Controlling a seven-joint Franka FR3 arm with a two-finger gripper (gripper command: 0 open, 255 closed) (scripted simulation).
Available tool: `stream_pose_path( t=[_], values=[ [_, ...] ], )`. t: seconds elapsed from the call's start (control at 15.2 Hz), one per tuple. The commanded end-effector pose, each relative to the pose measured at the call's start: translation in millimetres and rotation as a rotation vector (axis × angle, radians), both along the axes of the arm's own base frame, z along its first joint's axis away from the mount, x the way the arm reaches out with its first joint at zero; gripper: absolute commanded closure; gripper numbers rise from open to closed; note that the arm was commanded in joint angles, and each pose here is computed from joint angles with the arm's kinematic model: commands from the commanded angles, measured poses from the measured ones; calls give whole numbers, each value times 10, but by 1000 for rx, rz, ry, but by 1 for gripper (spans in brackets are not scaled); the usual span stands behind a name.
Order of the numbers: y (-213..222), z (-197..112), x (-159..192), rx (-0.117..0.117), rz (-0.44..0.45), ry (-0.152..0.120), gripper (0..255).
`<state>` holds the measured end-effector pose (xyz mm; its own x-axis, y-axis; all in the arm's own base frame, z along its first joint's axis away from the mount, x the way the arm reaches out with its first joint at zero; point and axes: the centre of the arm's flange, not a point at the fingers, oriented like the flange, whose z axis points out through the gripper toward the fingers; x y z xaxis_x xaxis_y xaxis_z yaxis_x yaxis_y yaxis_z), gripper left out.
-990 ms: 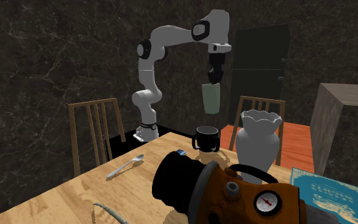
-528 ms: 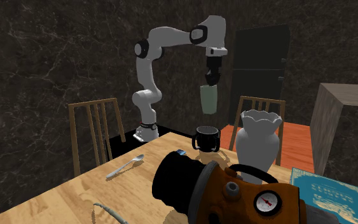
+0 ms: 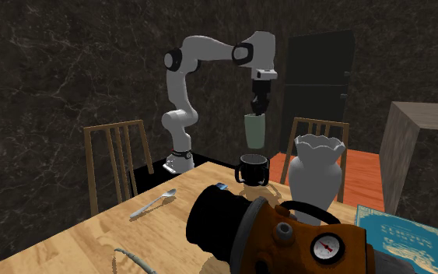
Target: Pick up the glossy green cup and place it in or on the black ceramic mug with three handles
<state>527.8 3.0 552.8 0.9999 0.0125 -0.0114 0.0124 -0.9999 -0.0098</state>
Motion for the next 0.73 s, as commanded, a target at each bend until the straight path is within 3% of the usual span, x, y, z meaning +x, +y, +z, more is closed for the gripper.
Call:
stream_pose_path(
  t=[0.0,0.66],
  values=[
    [3,-110,0,0,0,-1,255],
    [3,-567,0,0,0,-1,255]
  ],
)
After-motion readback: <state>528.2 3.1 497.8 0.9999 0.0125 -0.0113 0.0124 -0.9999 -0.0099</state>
